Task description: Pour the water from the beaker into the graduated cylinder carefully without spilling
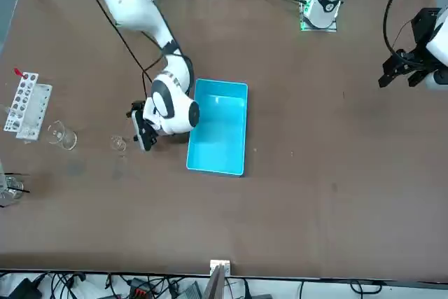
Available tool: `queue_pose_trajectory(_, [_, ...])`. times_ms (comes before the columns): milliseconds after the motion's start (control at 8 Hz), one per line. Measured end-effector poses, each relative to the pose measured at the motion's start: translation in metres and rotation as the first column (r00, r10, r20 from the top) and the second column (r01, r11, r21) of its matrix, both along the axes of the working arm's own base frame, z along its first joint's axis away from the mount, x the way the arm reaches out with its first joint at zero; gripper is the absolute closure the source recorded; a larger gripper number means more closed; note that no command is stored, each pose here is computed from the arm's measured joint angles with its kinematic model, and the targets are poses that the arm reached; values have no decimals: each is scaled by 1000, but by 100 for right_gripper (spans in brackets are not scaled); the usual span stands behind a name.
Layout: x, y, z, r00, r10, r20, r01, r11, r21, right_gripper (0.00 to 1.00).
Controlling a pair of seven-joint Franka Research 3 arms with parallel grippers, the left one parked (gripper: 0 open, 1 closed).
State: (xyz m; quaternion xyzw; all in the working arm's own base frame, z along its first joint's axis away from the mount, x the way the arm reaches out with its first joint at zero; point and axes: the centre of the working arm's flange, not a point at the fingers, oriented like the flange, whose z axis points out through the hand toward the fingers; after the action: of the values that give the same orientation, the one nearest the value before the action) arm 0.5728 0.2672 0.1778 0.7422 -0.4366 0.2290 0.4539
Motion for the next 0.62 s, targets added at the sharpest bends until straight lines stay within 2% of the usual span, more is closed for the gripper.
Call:
queue_pose_trajectory(250, [3,-22,-39,989,-54,138,67,994,-90,0])
queue_pose_trajectory(625, [5,-36,-70,939,-103,327,149,982,-119,0])
